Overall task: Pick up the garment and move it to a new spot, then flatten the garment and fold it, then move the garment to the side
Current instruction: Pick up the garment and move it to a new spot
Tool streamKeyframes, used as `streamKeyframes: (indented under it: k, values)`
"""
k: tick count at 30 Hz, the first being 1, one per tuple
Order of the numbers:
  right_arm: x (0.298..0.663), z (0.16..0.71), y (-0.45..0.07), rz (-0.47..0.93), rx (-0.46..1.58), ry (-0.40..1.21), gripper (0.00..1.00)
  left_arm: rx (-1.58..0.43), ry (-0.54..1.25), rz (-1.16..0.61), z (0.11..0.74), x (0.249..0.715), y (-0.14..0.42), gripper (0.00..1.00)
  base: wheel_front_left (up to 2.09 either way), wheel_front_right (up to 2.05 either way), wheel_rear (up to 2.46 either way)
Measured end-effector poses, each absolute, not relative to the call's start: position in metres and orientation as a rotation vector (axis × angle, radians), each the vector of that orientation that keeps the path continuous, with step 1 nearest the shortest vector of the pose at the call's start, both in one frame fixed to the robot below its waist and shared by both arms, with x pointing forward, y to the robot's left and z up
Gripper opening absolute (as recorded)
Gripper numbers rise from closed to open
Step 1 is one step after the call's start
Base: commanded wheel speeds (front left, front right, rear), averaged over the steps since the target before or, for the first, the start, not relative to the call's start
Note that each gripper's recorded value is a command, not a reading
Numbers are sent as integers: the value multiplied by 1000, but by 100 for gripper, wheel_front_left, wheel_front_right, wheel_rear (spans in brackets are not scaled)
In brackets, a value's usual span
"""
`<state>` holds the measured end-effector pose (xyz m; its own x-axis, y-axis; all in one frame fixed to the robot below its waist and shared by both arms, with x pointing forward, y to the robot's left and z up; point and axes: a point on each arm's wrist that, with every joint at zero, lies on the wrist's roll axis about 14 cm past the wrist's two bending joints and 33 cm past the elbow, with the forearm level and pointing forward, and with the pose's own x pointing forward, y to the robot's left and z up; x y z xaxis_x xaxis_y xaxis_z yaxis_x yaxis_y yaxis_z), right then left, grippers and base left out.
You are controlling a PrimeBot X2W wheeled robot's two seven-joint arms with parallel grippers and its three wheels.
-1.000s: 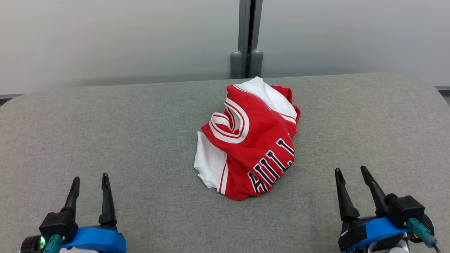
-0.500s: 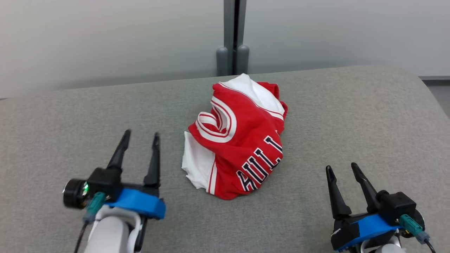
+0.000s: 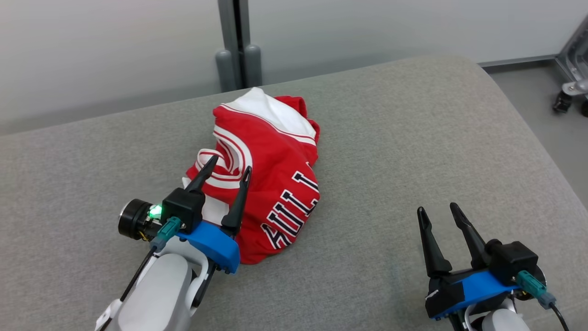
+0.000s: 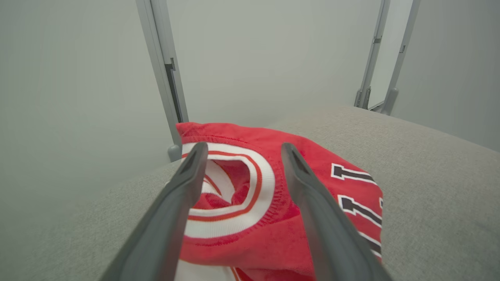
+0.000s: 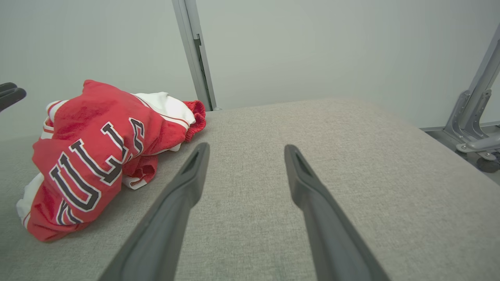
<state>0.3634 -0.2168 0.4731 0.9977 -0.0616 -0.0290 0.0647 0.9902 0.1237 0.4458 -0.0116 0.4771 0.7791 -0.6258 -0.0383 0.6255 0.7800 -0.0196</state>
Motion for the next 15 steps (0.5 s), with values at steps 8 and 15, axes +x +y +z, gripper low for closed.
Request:
streamKeyframes:
  k: [8,15]
  values:
    - [359,473,-230,-105,123,28,100,-5,165,-747,444,447,-33,100,0,0,0]
    - [357,470,-236,-124,124,37,100,-16,184,-802,441,452,-54,100,0,0,0]
